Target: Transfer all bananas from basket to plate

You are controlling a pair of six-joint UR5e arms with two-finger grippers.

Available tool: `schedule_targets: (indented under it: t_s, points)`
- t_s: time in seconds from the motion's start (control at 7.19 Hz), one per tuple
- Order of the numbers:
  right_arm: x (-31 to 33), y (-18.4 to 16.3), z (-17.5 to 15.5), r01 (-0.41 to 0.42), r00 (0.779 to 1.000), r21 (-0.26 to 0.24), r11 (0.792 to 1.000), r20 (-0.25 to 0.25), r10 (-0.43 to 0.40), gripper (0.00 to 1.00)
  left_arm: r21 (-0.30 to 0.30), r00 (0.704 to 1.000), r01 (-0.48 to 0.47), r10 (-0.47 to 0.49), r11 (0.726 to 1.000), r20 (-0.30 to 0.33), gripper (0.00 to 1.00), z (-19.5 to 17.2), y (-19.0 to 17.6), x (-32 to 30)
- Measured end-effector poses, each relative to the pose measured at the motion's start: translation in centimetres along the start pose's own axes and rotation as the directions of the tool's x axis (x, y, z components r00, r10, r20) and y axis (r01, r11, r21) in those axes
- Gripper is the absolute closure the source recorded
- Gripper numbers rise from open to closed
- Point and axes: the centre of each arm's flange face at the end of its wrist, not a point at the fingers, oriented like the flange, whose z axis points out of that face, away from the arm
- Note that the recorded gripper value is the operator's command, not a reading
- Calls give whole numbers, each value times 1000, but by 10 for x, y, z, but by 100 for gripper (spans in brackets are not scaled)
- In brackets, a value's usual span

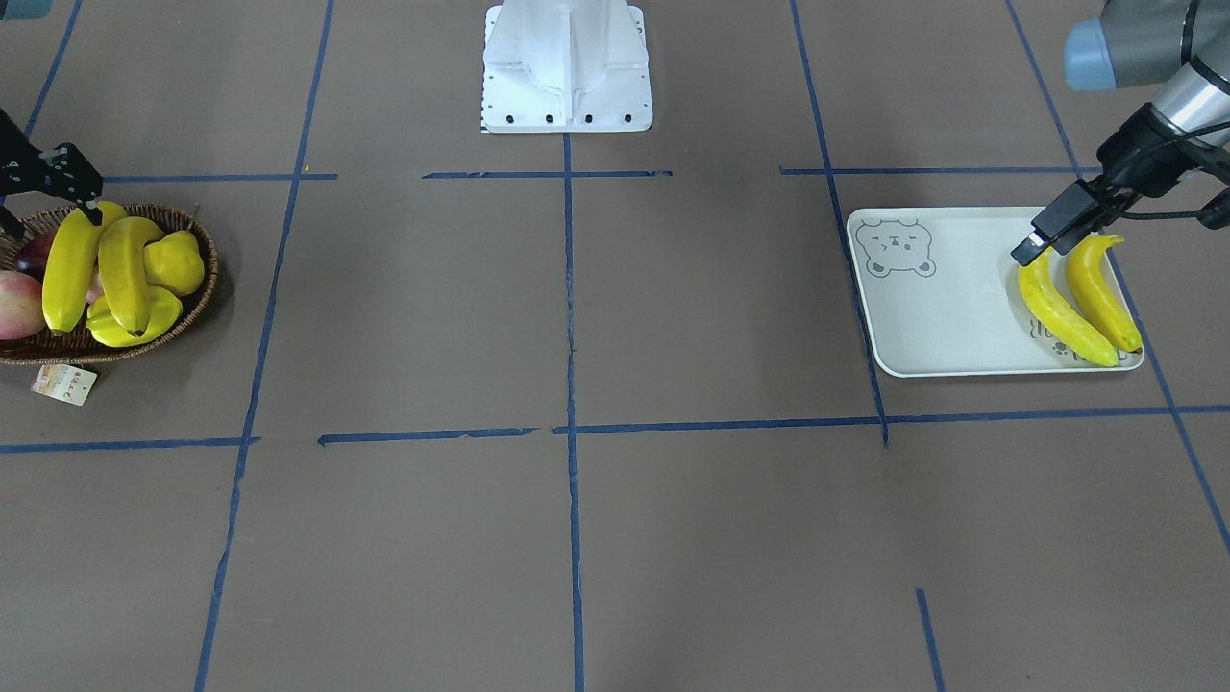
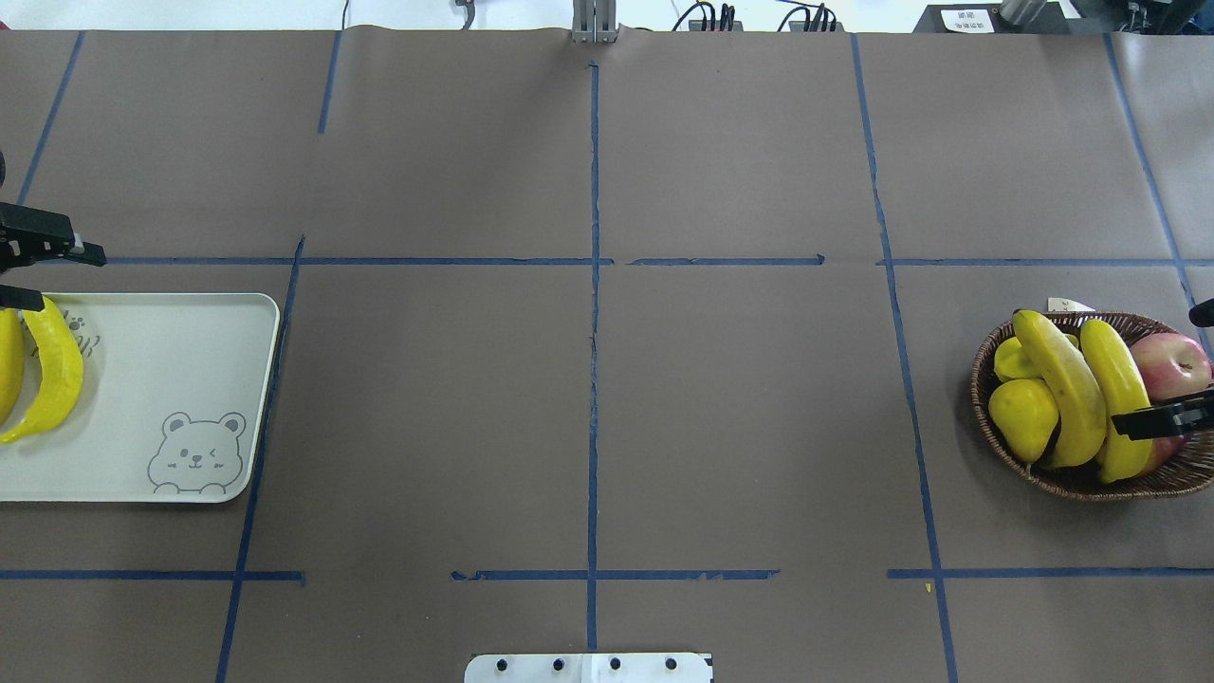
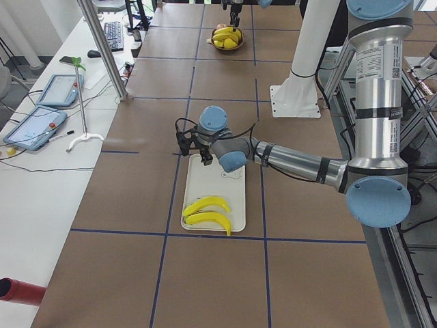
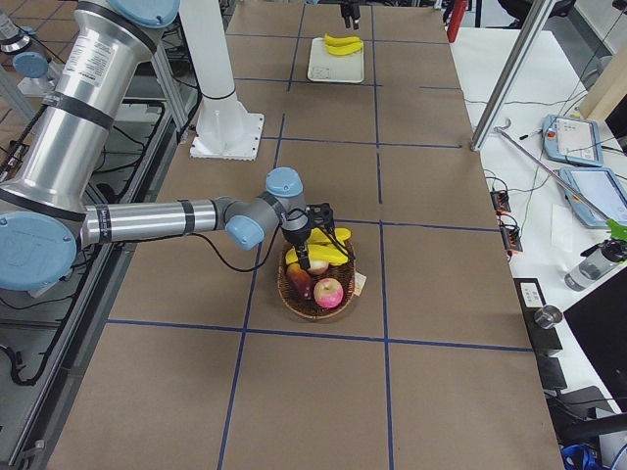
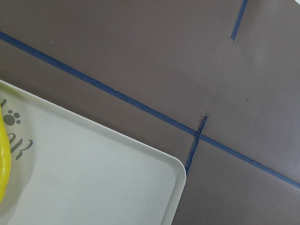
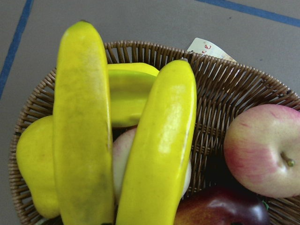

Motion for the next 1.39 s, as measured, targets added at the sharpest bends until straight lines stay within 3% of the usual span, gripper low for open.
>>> schedule_targets:
  t_s: [0.42,0.84,1.39]
  points:
    - [1,2,6,3,1000,-13,1000,-3,-3,31,-5,1000,-1,1,1000,3,0,2,1,0]
    - [0,3,14,8,1000,-26,1000,-6,-8,32,-8,1000,-2,2,1000,4,0,4,2,0]
    - [-7,5,21,31,999,-31,999,-17,-31,65,-11,1000,-3,3,1000,5,0,5,3,0]
